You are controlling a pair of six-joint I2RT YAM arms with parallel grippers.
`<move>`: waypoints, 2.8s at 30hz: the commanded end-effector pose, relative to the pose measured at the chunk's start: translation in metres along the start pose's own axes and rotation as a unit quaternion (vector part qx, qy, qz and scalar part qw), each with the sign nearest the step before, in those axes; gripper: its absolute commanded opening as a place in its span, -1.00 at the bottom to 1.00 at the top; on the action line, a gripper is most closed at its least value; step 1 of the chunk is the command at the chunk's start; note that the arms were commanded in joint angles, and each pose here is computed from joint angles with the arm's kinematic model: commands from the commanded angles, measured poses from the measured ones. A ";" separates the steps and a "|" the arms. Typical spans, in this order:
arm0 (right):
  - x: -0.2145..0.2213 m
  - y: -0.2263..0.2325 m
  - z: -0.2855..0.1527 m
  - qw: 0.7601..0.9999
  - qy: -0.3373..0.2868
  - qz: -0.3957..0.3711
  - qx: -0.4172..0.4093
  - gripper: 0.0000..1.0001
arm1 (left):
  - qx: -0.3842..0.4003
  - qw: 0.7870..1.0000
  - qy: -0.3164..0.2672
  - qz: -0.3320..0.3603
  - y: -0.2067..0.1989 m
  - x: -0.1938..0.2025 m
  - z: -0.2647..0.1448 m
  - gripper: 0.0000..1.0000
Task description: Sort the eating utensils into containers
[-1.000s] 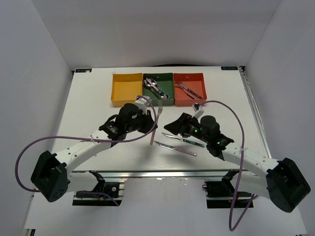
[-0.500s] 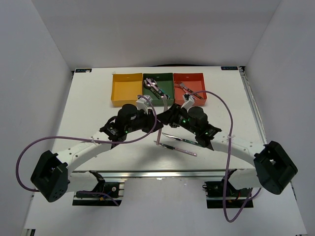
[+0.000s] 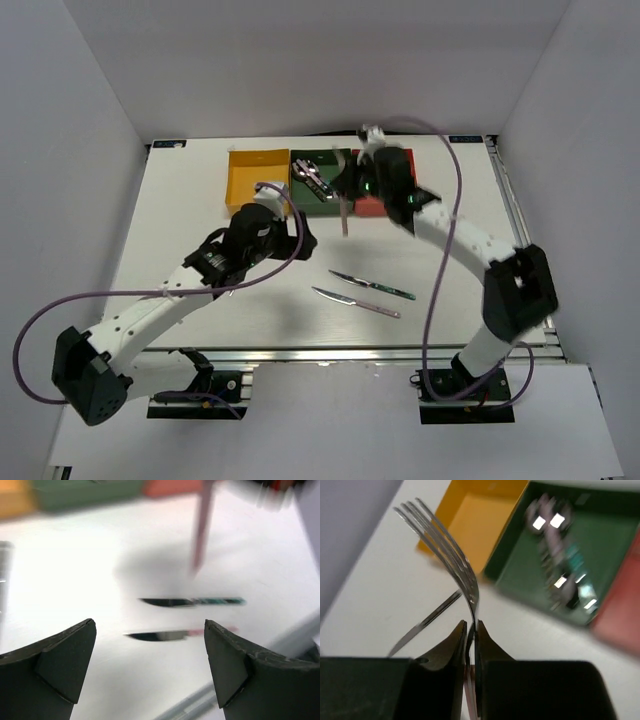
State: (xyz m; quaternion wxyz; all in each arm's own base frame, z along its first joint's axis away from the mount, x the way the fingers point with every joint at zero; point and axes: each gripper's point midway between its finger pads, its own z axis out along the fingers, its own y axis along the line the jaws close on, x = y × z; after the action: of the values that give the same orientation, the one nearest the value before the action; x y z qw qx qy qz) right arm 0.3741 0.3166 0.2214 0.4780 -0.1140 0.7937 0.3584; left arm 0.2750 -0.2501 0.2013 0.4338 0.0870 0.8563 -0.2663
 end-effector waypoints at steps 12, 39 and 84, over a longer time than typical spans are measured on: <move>-0.089 -0.194 0.101 0.874 0.157 -0.434 0.149 -1.00 | -0.213 0.971 -0.070 0.079 0.098 0.000 -0.075 0.96; -0.120 -0.212 0.045 0.921 0.114 -0.310 0.209 0.79 | -0.227 0.969 -0.055 0.075 0.104 0.007 -0.071 0.96; 0.165 -0.111 -0.099 0.882 0.339 -0.295 0.139 -1.00 | -0.198 0.976 -0.088 -0.004 0.088 -0.004 -0.077 0.96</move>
State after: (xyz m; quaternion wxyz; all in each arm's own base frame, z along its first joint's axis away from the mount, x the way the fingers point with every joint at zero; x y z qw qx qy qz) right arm 0.2647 0.1752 0.0206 0.1932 -0.3963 0.8975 0.0036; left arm 0.2571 -0.1029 0.1866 0.5062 -0.0196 0.8622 0.0039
